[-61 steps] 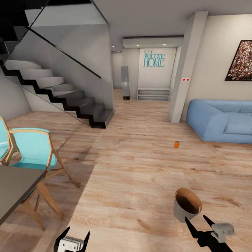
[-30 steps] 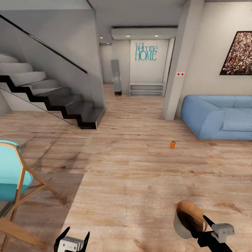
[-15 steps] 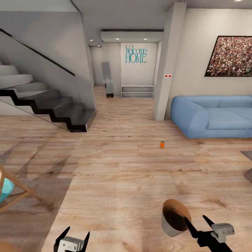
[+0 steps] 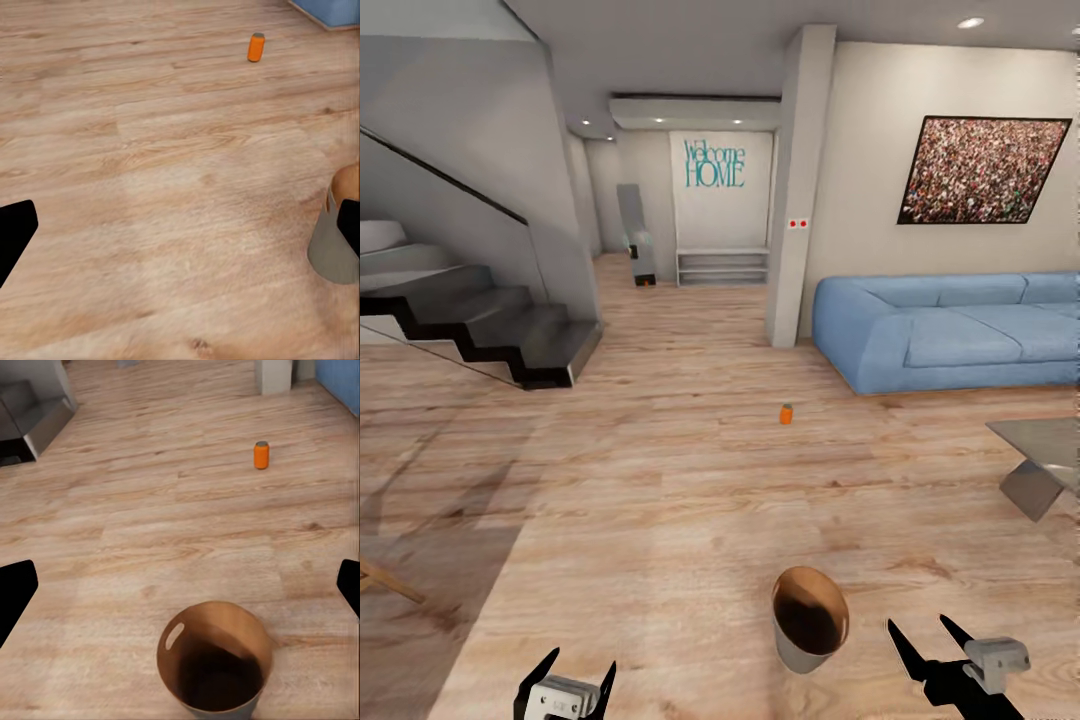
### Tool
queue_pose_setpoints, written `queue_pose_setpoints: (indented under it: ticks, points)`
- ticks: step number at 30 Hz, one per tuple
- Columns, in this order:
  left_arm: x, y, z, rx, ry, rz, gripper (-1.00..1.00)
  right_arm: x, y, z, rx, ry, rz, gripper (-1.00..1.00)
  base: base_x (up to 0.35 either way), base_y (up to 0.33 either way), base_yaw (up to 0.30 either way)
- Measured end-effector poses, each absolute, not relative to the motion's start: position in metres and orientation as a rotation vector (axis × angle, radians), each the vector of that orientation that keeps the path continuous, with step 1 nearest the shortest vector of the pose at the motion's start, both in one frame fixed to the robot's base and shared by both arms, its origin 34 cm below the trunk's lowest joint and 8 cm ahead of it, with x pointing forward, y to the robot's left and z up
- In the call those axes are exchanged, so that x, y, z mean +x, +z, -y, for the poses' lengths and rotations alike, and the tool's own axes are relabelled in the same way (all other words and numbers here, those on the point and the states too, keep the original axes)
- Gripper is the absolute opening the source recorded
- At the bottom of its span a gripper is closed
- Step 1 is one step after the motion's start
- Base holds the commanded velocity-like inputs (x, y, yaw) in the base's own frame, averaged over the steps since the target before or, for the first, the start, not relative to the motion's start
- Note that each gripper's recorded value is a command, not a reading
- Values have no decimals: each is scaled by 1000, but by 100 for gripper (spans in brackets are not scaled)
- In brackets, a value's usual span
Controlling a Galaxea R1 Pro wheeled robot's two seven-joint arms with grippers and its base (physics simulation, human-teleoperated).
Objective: Put the three can of soda from the living room inside the tash can in the kitchen.
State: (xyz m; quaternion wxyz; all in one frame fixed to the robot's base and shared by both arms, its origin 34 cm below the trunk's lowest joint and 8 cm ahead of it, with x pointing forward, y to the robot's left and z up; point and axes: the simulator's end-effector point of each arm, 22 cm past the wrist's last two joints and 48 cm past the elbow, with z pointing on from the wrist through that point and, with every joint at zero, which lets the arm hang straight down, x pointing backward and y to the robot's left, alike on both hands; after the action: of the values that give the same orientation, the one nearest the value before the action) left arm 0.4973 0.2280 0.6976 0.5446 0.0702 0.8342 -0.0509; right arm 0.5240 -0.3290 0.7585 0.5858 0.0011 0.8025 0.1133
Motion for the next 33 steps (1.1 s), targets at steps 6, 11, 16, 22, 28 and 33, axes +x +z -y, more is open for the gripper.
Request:
queue_pose_setpoints:
  ticks: [6, 11, 16, 22, 28, 33]
  points:
    - [497, 697, -232, 153, -117, -1982, 100, 524, 758, 329, 2, 265, -1874, 100, 0, -58, -50]
    - [496, 694, -232, 159, -115, -1989, 100, 523, 755, 329, 3, 266, -1881, 100, 61, 210, -71]
    - [495, 692, -229, 165, -120, -1996, 100, 523, 752, 329, 4, 267, -1888, 100, 146, 271, -73]
    - [494, 689, -228, 168, -122, -2005, 100, 522, 749, 329, 5, 267, -1896, 100, 240, 228, -68]
    - [494, 688, -228, 166, -122, -2007, 100, 522, 748, 329, 6, 266, -1897, 100, 234, 51, -16]
    - [494, 688, -228, 166, -123, -2007, 100, 522, 748, 328, 4, 267, -1898, 100, 50, -16, -3]
